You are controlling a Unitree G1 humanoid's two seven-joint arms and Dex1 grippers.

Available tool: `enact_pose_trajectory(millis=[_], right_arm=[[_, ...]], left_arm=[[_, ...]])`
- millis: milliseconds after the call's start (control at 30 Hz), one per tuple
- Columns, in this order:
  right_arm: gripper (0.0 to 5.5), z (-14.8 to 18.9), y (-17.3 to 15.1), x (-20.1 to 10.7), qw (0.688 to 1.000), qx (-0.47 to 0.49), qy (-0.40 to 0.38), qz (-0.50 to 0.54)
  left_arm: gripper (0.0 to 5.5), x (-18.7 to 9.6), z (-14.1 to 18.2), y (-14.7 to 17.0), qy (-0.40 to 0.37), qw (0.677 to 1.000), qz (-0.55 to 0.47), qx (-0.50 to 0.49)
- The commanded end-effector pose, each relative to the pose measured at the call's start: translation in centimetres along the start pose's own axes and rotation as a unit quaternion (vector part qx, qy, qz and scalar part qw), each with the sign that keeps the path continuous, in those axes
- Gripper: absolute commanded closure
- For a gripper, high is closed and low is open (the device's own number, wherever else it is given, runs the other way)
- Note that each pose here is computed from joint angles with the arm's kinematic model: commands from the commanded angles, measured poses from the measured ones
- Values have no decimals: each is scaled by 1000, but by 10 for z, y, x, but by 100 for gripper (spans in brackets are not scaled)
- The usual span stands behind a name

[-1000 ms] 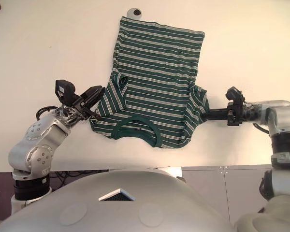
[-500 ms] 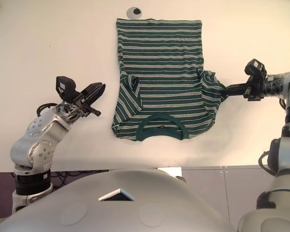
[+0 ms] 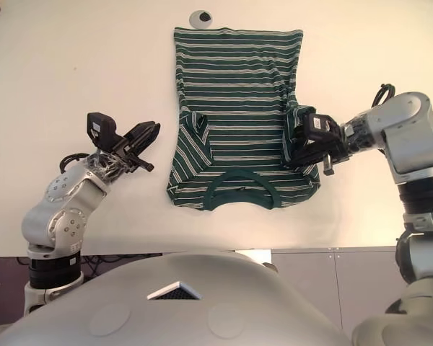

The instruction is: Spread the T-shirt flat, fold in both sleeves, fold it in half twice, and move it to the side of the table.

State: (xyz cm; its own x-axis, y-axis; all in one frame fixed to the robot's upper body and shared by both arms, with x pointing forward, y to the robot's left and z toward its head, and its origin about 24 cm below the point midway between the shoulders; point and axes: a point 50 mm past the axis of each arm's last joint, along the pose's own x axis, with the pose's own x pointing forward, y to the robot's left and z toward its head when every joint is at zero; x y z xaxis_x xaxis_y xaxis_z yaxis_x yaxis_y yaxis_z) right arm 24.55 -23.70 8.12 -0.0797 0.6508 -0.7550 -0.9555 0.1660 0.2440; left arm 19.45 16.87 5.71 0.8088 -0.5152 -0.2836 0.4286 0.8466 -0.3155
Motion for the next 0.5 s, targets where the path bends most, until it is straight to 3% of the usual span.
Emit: enact_pose_trajectory(millis=[33, 267, 500], right_arm=[[441, 13, -1, 11, 1000, -12, -23, -6], [323, 38, 12, 19, 995, -28, -90, 25], [317, 36, 8, -1, 995, -23, -94, 14]], left_arm=[[483, 2, -1, 2, 3, 1000, 6, 5], [483, 5, -1, 2, 5, 1000, 3, 7], [483, 4, -2, 3, 4, 1000, 7, 7]])
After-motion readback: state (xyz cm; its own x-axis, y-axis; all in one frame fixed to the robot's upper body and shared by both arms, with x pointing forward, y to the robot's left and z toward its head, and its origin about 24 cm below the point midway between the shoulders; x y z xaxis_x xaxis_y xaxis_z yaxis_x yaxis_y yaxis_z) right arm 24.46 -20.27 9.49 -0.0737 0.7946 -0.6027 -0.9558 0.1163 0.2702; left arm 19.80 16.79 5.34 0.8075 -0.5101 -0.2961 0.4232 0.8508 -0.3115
